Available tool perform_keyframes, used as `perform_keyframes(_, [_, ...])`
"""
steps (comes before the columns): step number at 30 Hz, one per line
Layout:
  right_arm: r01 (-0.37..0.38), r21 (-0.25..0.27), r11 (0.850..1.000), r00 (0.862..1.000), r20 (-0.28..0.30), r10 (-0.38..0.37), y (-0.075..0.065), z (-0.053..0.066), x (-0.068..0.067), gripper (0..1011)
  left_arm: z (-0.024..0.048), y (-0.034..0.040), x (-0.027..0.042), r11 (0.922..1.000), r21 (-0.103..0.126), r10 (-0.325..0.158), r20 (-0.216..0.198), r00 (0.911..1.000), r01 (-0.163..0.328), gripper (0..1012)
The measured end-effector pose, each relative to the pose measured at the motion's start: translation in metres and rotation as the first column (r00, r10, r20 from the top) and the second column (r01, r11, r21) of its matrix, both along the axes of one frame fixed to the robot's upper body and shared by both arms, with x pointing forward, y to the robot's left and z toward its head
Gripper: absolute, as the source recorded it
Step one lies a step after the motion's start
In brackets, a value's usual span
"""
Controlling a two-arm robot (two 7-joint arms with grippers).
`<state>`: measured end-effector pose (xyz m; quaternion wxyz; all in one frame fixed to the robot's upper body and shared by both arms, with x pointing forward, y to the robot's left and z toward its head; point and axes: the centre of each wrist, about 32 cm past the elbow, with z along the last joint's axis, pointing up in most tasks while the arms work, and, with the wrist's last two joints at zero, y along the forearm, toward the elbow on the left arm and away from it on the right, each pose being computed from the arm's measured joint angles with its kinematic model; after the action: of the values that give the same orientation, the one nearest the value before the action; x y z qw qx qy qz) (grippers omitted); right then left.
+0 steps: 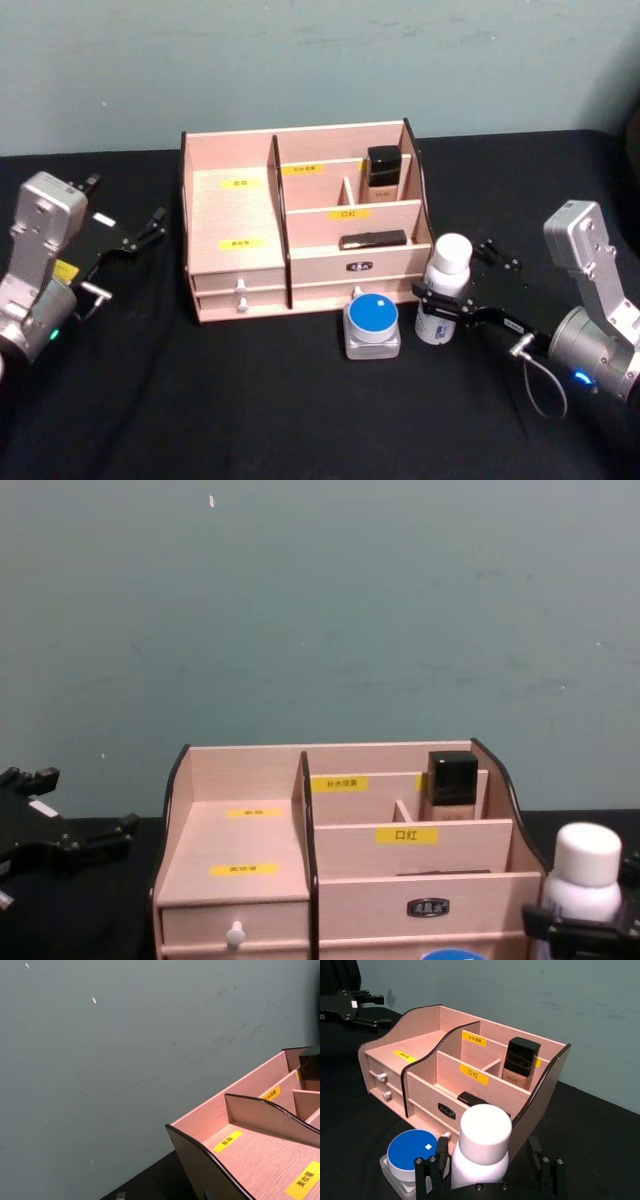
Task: Pick up the facial cleanser and watermelon frost from the table and place them into the tiered storage box.
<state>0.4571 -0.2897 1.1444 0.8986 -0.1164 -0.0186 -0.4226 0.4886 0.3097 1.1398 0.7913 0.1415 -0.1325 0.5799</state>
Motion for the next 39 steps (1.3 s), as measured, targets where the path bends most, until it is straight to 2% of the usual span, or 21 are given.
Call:
perform_keyframes(6, [-0.01, 0.003, 1.0, 1.0, -0.017, 0.01, 0.003, -0.0007, 0.0069, 1002, 0.0, 0.0, 0.0, 1.0, 0.0, 0.0, 0.0, 1.0, 0.0, 1010])
perform_keyframes(19, [-0.008, 0.002, 1.0, 1.0, -0.016, 0.008, 0.0024, -0.0008, 0.006, 1003, 0.0, 0.0, 0.0, 1.0, 0.0, 0.0, 0.0, 1.0, 0.0, 1010])
perform_keyframes(27, [-0.007, 0.003, 1.0, 1.0, -0.014, 0.007, 0.0023, -0.0006, 0.0057, 838, 0.0, 0.0, 0.0, 1.0, 0.0, 0.0, 0.0, 1.0, 0.0, 1010])
perform_keyframes(32, [-0.007, 0.003, 1.0, 1.0, -0.013, 0.007, 0.0021, -0.0005, 0.0056, 652, 0.0, 0.0, 0.0, 1.0, 0.0, 0.0, 0.0, 1.0, 0.0, 1010])
perform_keyframes(39, [-0.006, 0.002, 1.0, 1.0, -0.013, 0.006, 0.0019, -0.0006, 0.0054, 615, 0.0, 0.0, 0.0, 1.0, 0.0, 0.0, 0.0, 1.0, 0.0, 1010])
